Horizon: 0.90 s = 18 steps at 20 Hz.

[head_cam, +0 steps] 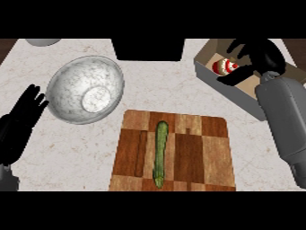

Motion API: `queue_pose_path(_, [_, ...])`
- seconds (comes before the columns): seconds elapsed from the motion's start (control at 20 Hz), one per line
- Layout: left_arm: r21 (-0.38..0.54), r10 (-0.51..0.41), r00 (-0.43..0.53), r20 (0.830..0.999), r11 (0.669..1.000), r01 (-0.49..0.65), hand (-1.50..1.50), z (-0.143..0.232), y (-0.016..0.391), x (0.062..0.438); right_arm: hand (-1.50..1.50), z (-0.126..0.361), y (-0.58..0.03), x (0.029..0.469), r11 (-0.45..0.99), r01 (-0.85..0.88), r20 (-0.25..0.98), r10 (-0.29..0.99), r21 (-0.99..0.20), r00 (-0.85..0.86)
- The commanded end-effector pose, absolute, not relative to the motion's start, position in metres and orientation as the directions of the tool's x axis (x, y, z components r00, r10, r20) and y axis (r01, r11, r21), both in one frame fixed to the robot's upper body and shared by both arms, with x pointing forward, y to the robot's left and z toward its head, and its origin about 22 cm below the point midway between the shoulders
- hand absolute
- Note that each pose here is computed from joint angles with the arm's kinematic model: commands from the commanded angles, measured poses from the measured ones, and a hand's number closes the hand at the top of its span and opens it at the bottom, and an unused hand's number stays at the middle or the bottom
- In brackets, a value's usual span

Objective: Pick the cupcake from the cutting board and place it in the cardboard box

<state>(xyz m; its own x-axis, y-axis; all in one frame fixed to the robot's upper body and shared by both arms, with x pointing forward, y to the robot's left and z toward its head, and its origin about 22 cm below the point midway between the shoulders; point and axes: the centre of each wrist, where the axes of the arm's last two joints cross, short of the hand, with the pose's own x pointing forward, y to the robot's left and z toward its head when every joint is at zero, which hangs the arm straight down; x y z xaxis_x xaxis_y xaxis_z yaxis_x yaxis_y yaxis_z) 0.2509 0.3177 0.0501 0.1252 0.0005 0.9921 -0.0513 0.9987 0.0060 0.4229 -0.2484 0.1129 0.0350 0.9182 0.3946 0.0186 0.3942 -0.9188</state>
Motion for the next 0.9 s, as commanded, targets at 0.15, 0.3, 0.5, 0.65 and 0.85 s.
queue_pose_path(0.15, [0.002, 0.005, 0.134, 0.991, 0.999, -0.052, 0.0, 0.058, 0.318, 0.25, -1.5, 0.09, -0.265, 0.417, 0.64, 0.2, 0.65, 0.76, -0.741, -0.022])
queue_pose_path(0.3, [0.024, -0.015, 0.13, 0.991, 0.997, -0.069, 0.0, 0.059, 0.327, 0.251, -1.5, 0.096, -0.275, 0.415, 0.747, 0.286, 0.776, 0.63, -0.601, -0.015])
queue_pose_path(0.5, [0.015, -0.005, 0.139, 0.99, 0.997, -0.07, 0.0, 0.065, 0.319, 0.236, -1.5, 0.115, -0.295, 0.41, 0.821, 0.333, 0.86, 0.507, -0.463, -0.054])
queue_pose_path(0.65, [0.015, -0.006, 0.116, 0.993, 0.997, -0.08, 0.0, 0.052, 0.313, 0.25, -1.5, 0.114, -0.341, 0.4, 0.824, 0.366, 0.875, 0.482, -0.434, -0.048])
queue_pose_path(0.85, [0.024, -0.014, 0.121, 0.993, 0.996, -0.083, 0.0, 0.056, 0.341, 0.256, -1.5, 0.133, -0.384, 0.389, 0.845, 0.392, 0.911, 0.41, -0.364, -0.039])
